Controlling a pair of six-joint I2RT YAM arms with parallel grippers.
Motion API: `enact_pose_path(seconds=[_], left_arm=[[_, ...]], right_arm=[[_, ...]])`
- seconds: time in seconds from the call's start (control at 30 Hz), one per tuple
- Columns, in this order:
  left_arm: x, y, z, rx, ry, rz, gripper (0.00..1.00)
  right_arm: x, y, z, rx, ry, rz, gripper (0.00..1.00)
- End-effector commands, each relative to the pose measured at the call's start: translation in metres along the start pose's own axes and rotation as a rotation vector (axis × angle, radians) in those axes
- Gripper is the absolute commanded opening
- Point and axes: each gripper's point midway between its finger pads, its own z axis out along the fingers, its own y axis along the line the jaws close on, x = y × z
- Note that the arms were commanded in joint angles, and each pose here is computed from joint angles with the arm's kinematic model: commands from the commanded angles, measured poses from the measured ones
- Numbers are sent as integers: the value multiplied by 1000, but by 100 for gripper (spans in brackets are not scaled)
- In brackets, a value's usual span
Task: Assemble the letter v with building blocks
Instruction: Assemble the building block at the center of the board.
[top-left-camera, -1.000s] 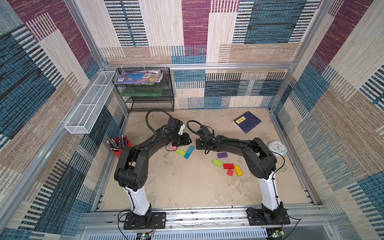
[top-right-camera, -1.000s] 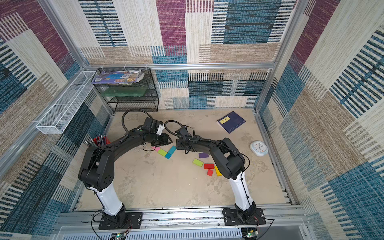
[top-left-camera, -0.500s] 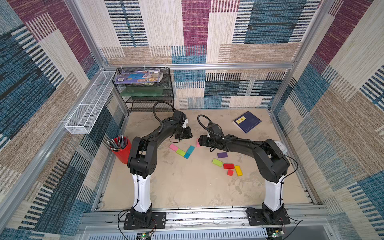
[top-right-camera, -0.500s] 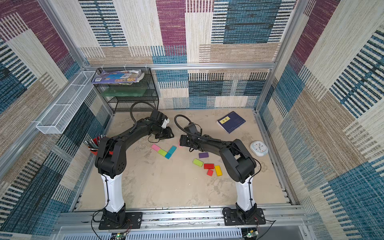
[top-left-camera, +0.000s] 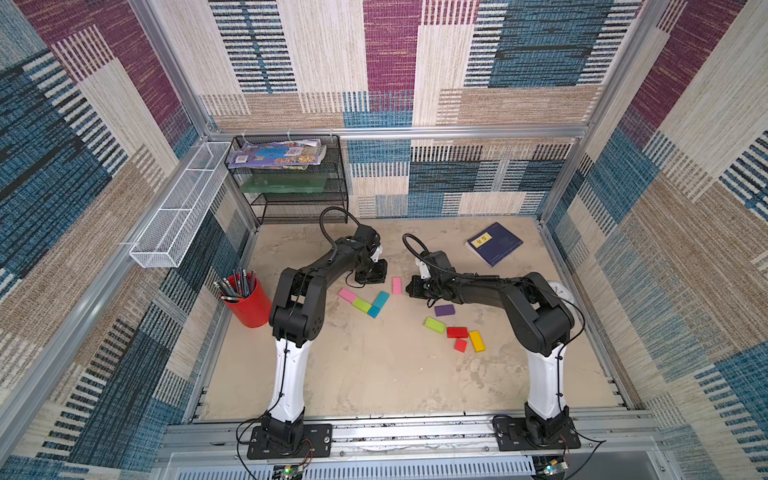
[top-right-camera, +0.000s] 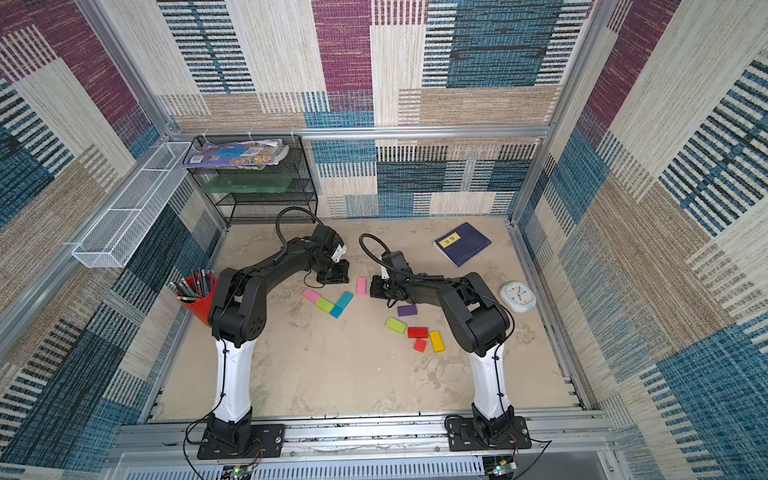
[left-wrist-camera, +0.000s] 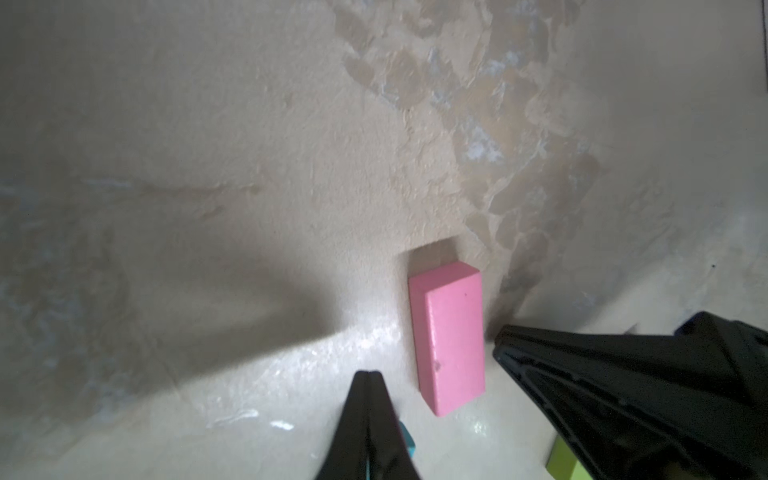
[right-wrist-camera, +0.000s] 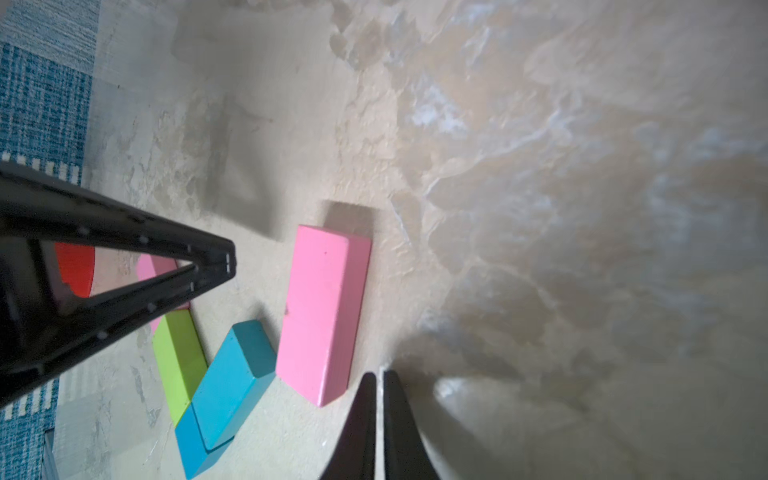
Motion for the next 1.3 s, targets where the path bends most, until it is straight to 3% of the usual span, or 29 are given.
enact_pose_path(seconds=[0.0, 0.37, 1.27], left_arm=[[5, 2, 4, -6, 45, 38, 7], [2, 1, 21, -7, 75, 45, 7], [22, 3, 25, 5, 127, 57, 4]], right_arm=[[-4, 9, 6, -56, -4, -29, 11], [2, 14, 18, -79, 30, -30, 11], [21, 11, 29, -63, 65, -8, 11]])
